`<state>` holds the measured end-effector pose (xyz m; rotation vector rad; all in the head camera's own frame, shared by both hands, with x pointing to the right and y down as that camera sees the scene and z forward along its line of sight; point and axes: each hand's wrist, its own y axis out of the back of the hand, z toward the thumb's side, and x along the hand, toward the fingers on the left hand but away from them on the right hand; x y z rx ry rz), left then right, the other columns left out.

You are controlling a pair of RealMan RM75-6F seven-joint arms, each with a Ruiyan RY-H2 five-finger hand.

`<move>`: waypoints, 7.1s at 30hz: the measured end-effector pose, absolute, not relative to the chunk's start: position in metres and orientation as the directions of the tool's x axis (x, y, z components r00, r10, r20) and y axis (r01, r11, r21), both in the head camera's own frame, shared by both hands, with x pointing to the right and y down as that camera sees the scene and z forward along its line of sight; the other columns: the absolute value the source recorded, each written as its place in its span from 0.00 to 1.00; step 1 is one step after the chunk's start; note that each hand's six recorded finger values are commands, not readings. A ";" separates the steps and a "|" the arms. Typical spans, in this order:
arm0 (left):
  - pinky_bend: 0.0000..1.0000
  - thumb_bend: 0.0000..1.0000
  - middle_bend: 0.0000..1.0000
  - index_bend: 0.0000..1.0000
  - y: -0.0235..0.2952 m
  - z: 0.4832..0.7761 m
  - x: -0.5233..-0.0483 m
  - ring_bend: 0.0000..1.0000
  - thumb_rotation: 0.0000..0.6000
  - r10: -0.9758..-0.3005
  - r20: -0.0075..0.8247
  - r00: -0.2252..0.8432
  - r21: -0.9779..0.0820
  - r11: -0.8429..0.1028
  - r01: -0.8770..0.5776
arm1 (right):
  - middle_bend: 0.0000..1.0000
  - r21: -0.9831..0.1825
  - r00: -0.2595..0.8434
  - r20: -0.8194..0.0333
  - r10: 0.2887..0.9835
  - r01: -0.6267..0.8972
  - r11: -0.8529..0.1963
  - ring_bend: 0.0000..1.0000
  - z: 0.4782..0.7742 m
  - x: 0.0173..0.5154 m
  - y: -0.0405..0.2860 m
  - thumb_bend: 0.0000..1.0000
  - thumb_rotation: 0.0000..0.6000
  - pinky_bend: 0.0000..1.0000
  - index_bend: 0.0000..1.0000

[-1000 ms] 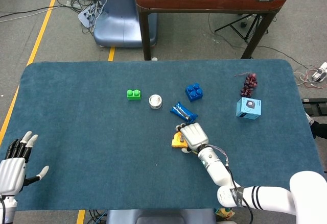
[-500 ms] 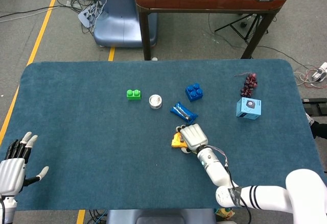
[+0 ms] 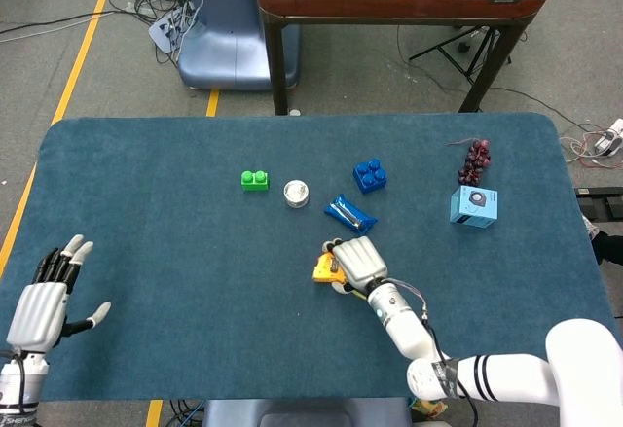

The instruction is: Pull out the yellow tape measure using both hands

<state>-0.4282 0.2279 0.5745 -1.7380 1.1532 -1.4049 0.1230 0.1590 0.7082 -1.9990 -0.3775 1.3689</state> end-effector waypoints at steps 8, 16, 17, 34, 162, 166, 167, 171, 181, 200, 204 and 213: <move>0.00 0.21 0.00 0.01 0.189 0.587 -0.380 0.00 1.00 -0.883 0.442 0.159 -0.823 -0.470 -0.319 | 0.54 -0.702 0.451 -0.646 0.616 -0.034 -0.712 0.47 0.670 0.089 0.147 0.64 1.00 0.39 0.52; 0.00 0.21 0.00 0.00 0.164 0.596 -0.337 0.00 1.00 -0.849 0.492 0.195 -0.693 -0.517 -0.502 | 0.54 -0.733 0.449 -0.603 0.660 0.015 -0.680 0.47 0.643 0.056 0.131 0.64 1.00 0.39 0.52; 0.00 0.21 0.00 0.00 0.161 0.597 -0.332 0.00 1.00 -0.845 0.496 0.200 -0.678 -0.520 -0.519 | 0.54 -0.733 0.449 -0.601 0.661 0.020 -0.680 0.47 0.642 0.054 0.130 0.64 1.00 0.39 0.52; 0.00 0.21 0.00 0.00 0.148 0.620 -0.271 0.00 1.00 -0.839 0.506 0.202 -0.610 -0.513 -0.604 | 0.54 -0.744 0.410 -0.593 0.693 0.050 -0.666 0.48 0.640 0.022 0.126 0.64 1.00 0.39 0.52; 0.00 0.21 0.00 0.09 0.127 0.665 -0.281 0.00 1.00 -0.834 0.552 0.027 -0.660 -0.457 -0.596 | 0.58 -0.712 0.396 -0.603 0.693 0.125 -0.691 0.51 0.653 0.001 0.128 0.64 1.00 0.39 0.58; 0.00 0.21 0.00 0.20 0.128 0.666 -0.282 0.00 1.00 -0.826 0.563 0.032 -0.654 -0.469 -0.593 | 0.58 -0.713 0.394 -0.601 0.695 0.127 -0.689 0.51 0.653 0.002 0.127 0.64 1.00 0.39 0.58; 0.00 0.21 0.00 0.22 0.128 0.667 -0.282 0.00 1.00 -0.823 0.568 0.034 -0.651 -0.474 -0.592 | 0.58 -0.714 0.394 -0.601 0.695 0.127 -0.689 0.51 0.653 0.002 0.127 0.64 1.00 0.39 0.58; 0.00 0.23 0.00 0.30 0.128 0.667 -0.281 0.00 1.00 -0.817 0.575 0.043 -0.650 -0.488 -0.583 | 0.58 -0.713 0.392 -0.602 0.695 0.128 -0.690 0.51 0.654 0.002 0.127 0.64 1.00 0.39 0.58; 0.00 0.29 0.00 0.37 0.127 0.669 -0.282 0.00 1.00 -0.822 0.568 0.039 -0.666 -0.487 -0.565 | 0.58 -0.711 0.394 -0.599 0.697 0.139 -0.689 0.51 0.654 0.003 0.125 0.64 1.00 0.39 0.58; 0.00 0.43 0.00 0.46 0.126 0.671 -0.283 0.00 1.00 -0.810 0.584 0.049 -0.650 -0.503 -0.569 | 0.58 -0.705 0.390 -0.600 0.699 0.154 -0.692 0.51 0.656 0.007 0.122 0.64 1.00 0.39 0.58; 0.00 0.47 0.00 0.47 0.126 0.671 -0.283 0.00 1.00 -0.808 0.587 0.050 -0.647 -0.506 -0.571 | 0.58 -0.704 0.387 -0.602 0.698 0.156 -0.693 0.51 0.656 0.008 0.122 0.64 1.00 0.39 0.58; 0.00 0.50 0.00 0.53 0.125 0.671 -0.284 0.00 1.00 -0.809 0.586 0.048 -0.648 -0.504 -0.571 | 0.58 -0.701 0.386 -0.601 0.700 0.167 -0.693 0.51 0.656 0.010 0.120 0.64 1.00 0.39 0.58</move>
